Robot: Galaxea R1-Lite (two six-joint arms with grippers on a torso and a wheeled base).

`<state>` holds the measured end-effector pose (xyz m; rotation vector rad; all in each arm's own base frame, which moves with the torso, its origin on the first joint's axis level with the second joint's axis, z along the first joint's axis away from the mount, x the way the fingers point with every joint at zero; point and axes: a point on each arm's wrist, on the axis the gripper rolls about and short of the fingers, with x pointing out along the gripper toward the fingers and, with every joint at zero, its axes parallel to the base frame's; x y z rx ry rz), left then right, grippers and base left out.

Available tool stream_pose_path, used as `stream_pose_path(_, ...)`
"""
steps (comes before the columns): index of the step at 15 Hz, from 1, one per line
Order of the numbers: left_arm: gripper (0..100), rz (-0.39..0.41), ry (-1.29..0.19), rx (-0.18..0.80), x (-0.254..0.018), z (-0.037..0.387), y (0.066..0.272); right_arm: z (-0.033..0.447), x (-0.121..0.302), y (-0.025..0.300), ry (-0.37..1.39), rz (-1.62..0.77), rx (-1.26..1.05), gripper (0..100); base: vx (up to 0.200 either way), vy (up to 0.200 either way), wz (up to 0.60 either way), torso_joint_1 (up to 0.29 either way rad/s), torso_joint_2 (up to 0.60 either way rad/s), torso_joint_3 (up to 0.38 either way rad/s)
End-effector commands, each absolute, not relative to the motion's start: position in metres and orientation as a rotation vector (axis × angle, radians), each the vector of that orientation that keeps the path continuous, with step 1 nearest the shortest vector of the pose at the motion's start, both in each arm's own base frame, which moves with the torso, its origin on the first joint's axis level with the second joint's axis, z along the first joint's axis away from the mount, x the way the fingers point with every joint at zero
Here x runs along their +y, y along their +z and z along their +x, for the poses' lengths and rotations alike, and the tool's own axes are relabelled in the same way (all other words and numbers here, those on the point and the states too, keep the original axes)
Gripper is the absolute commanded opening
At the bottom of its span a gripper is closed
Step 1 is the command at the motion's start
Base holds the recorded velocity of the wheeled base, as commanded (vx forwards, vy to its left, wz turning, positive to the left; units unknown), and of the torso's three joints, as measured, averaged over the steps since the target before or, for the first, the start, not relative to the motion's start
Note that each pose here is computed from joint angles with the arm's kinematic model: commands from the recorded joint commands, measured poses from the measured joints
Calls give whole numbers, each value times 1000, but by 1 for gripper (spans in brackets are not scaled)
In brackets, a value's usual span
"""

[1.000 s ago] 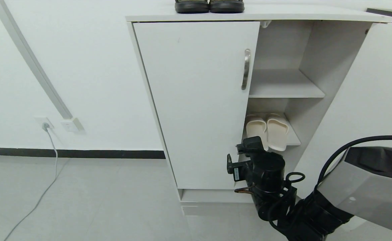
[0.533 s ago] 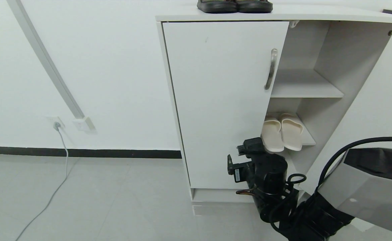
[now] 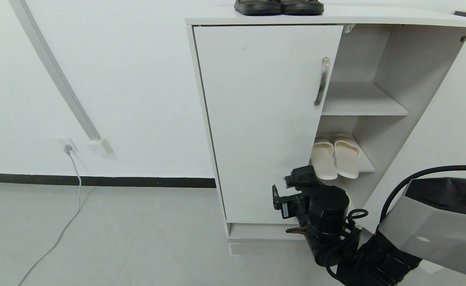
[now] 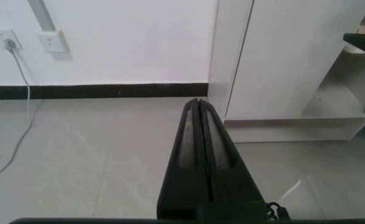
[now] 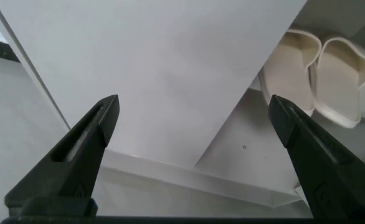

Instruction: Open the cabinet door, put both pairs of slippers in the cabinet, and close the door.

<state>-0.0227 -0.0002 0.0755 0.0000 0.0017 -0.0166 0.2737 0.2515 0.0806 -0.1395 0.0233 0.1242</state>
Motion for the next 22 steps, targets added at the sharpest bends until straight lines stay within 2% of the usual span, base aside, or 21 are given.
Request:
stream_pose_path(1,0,0,-15,2,0,-23,76,275,252,75,123,-149,34,100,0,0,0,0,0,0)
stream_pose_path(5,0,0,-17,2,0,-23,76,277,251,73,116,-156,37,100,0,0,0,0,0,0)
stream_pose_path(9,0,0,-15,2,0,-23,76,277,250,74,114,-155,36,100,0,0,0,16,-210,-301)
stream_pose_path(22,0,0,-17,2,0,-23,76,277,250,72,113,-160,42,100,0,0,0,115,-490,-337)
